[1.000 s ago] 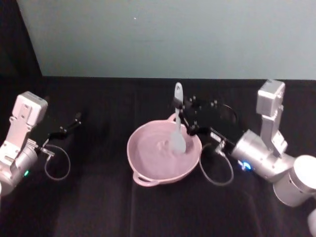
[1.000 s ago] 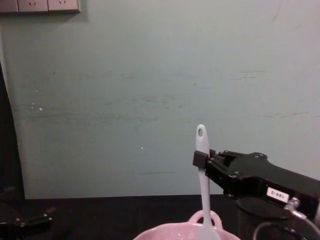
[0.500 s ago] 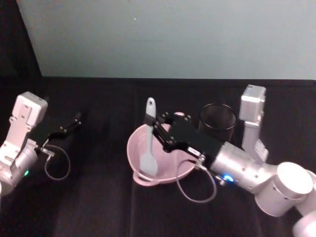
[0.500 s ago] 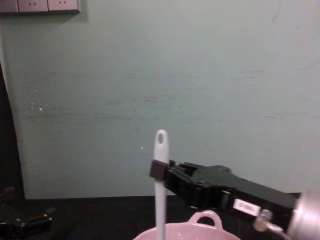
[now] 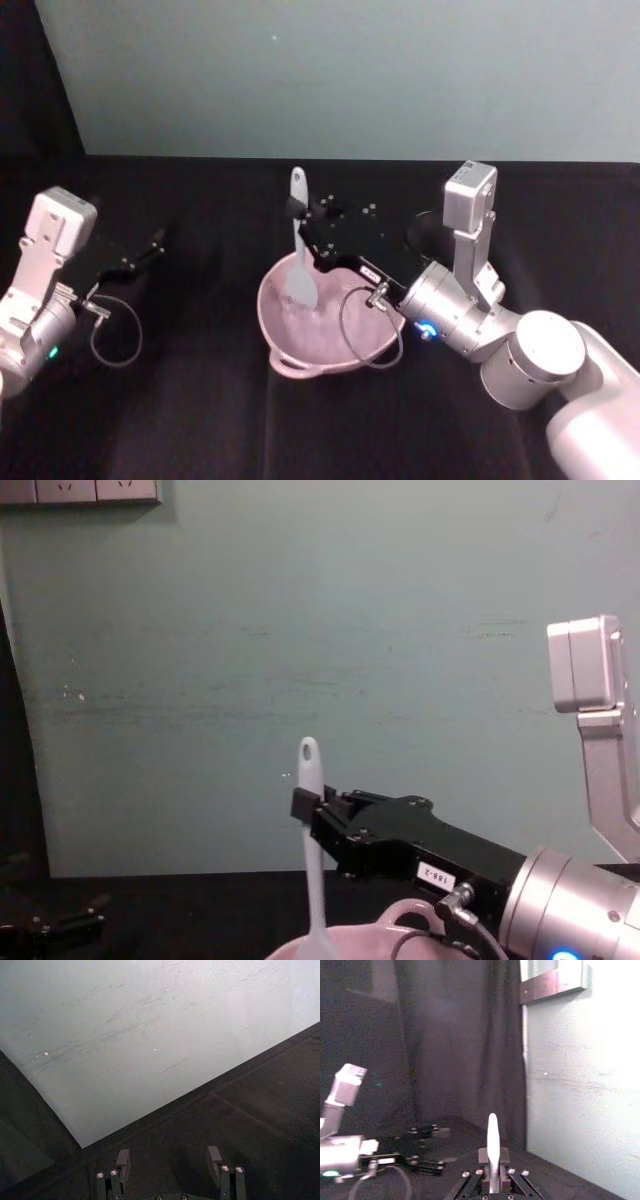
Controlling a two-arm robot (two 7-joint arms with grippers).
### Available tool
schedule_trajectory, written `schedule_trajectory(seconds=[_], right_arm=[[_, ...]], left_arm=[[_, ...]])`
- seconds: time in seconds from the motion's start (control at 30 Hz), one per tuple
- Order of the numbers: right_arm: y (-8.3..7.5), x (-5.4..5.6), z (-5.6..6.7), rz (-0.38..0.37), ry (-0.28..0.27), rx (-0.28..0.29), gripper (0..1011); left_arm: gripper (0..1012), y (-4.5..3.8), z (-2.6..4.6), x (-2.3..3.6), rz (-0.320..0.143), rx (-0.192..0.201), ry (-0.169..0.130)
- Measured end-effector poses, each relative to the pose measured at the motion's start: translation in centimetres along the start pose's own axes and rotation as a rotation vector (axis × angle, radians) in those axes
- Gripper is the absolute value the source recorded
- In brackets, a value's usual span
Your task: Use the one hand to pick up the spoon and stir the clear water in the bowl.
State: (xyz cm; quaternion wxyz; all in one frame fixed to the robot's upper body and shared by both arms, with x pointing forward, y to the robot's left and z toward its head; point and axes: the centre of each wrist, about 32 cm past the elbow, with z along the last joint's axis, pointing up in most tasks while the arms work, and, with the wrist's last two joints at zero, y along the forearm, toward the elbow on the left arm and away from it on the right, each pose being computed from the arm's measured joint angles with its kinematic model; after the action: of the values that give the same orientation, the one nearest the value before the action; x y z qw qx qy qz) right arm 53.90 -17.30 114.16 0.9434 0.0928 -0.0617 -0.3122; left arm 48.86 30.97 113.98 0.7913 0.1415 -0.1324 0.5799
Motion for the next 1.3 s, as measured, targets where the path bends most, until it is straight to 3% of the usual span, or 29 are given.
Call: schedule_trajectory(seconds=[0.2, 0.37, 0.53, 0.7, 0.87, 1.1, 1.3], right_arm=[[-0.5, 1.5, 0.0, -0.056, -0.052, 0.003, 116], [-2.1, 2.7, 0.6, -0.082, -0.086, -0.013, 116], [-3.9, 3.1, 1.7, -0.066, -0.082, -0.055, 116], [-5.7, 2.2, 2.9, -0.010, -0.022, -0.084, 116], [-6.1, 1.0, 3.5, 0.054, 0.048, -0.088, 116], [-4.6, -0.7, 2.7, 0.108, 0.099, -0.053, 116], [-2.5, -0.9, 1.4, 0.057, 0.084, -0.011, 116]], left_arm=[[1011, 0.00, 0.00, 0.00, 0.000, 0.000, 0.000], [1011, 0.00, 0.00, 0.00, 0.000, 0.000, 0.000], [1011, 0.00, 0.00, 0.00, 0.000, 0.000, 0.000], [1011, 0.00, 0.00, 0.00, 0.000, 0.000, 0.000], [1011, 0.00, 0.00, 0.00, 0.000, 0.000, 0.000], [1011, 0.00, 0.00, 0.00, 0.000, 0.000, 0.000], [1011, 0.00, 0.00, 0.00, 0.000, 0.000, 0.000]])
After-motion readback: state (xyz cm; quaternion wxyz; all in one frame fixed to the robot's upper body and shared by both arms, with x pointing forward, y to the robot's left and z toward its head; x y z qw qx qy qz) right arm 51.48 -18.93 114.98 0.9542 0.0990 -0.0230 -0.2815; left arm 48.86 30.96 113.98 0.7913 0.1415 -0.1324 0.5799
